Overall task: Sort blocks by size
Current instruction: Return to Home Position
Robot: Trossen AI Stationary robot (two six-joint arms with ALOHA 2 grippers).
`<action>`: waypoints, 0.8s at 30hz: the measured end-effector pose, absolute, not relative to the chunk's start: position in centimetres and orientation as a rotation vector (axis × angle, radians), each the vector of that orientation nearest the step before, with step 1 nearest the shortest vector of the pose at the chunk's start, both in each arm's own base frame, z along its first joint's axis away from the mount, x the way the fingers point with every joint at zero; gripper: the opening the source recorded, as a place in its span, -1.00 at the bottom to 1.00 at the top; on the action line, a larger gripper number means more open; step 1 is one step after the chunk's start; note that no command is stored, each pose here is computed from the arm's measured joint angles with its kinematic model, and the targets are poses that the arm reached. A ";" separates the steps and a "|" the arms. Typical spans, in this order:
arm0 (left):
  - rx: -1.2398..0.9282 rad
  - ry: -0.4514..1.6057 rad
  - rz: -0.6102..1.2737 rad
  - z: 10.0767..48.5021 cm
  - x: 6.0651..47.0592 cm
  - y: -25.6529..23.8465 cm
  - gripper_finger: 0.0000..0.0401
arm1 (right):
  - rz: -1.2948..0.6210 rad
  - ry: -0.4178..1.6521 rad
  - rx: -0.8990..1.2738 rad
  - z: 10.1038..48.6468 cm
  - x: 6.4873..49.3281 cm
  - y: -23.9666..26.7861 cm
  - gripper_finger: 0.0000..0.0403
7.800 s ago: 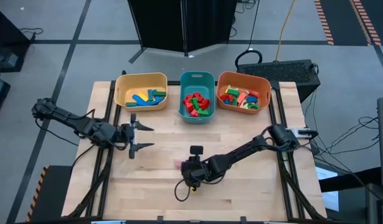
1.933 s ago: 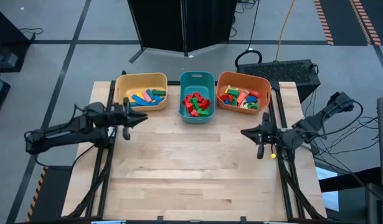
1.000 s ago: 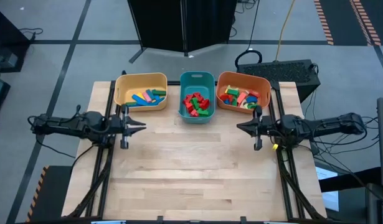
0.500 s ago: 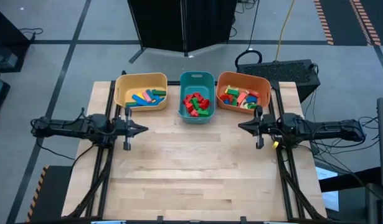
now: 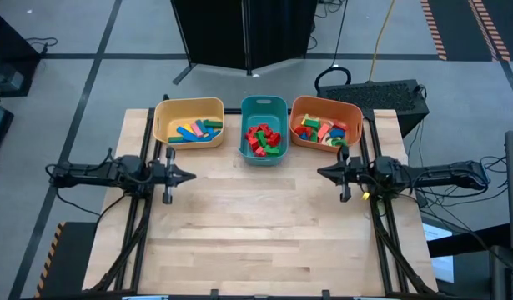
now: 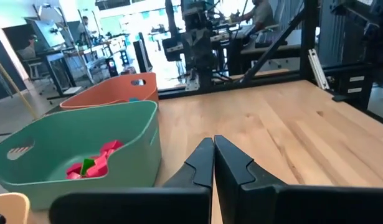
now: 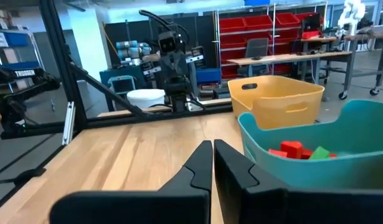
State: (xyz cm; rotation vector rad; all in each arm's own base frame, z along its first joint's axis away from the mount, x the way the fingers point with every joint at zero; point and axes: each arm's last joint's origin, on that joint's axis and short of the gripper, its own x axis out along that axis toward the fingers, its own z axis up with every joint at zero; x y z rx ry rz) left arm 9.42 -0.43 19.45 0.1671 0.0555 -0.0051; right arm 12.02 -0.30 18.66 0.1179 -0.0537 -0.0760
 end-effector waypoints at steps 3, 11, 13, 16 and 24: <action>0.168 0.067 -0.014 19.0 9.2 -0.4 -1.00 | -0.075 -0.061 0.129 18.1 12.0 -0.3 -1.00; 0.168 0.081 -0.016 17.9 9.0 -0.4 -1.00 | -0.078 -0.066 0.130 18.0 12.0 -0.3 -1.00; 0.168 0.088 -0.016 17.6 9.1 -0.4 -1.00 | -0.081 -0.056 0.118 17.9 12.0 -0.3 -1.00; 0.169 0.097 -0.010 17.2 9.2 -0.4 -1.00 | -0.080 -0.055 0.108 17.9 12.0 -0.3 -1.00; 0.170 0.095 0.004 17.2 9.2 -0.4 -1.00 | -0.096 -0.059 0.084 18.0 12.0 -0.4 -1.00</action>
